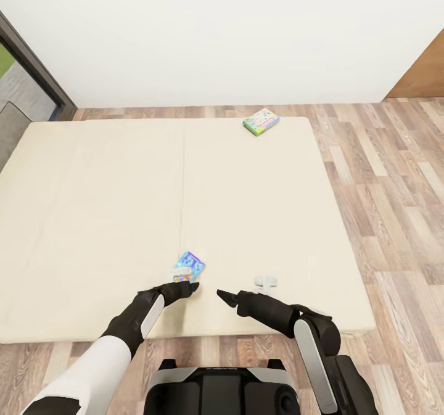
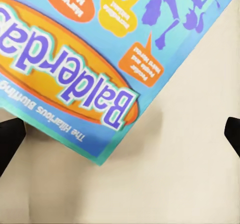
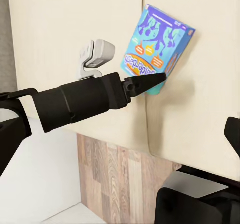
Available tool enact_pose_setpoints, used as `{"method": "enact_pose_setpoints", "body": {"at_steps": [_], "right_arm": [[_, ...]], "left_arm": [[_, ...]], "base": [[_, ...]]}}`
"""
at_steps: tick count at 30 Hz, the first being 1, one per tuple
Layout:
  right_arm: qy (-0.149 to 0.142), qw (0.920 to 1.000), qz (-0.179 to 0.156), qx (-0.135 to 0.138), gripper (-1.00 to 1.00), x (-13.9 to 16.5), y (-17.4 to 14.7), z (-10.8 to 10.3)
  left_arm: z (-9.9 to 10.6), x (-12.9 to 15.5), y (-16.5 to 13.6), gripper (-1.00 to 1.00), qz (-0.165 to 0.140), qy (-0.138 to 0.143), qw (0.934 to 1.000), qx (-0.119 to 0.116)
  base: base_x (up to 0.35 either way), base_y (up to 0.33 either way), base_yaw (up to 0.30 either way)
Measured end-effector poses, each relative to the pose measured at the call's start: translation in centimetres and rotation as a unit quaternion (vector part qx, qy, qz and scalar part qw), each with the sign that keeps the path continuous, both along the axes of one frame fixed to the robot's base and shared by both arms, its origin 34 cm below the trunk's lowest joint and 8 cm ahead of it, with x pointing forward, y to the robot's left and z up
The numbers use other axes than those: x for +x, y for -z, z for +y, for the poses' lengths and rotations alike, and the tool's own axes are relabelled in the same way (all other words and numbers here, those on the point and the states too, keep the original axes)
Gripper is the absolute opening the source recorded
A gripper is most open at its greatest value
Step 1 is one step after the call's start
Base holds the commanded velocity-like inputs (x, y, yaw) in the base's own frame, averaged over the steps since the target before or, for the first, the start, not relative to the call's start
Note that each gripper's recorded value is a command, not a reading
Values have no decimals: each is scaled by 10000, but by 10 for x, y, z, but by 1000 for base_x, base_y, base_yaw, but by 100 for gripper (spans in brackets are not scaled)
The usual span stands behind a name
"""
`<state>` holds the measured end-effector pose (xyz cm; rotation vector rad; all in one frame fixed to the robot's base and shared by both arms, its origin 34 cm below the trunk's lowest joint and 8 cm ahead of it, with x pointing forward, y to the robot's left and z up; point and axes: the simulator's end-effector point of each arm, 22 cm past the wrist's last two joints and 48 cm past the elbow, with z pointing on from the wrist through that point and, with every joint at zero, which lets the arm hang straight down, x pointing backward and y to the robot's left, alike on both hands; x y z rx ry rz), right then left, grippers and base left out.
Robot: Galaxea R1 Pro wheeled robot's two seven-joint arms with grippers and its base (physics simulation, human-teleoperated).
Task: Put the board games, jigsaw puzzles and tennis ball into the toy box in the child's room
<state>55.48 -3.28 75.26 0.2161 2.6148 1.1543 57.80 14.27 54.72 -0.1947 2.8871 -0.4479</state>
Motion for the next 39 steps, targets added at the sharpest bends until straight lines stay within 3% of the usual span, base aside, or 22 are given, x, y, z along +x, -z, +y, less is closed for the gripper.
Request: {"method": "enact_pose_setpoints", "body": {"at_steps": [9, 17, 39], "right_arm": [[2, 10000, -3, -1, 100, 0, 0, 0], [8, 10000, -16, -3, 100, 1, 0, 0], [28, 10000, -34, -44, 100, 1, 1, -2]], "left_arm": [[1, 1, 0, 100, -10, -2, 10000, 3], [3, 33, -17, 100, -353, -7, 9994, 9], [9, 31, -17, 100, -243, -9, 9997, 25]], "base": [[0, -6, 0], [0, 0, 0], [0, 0, 0]]}}
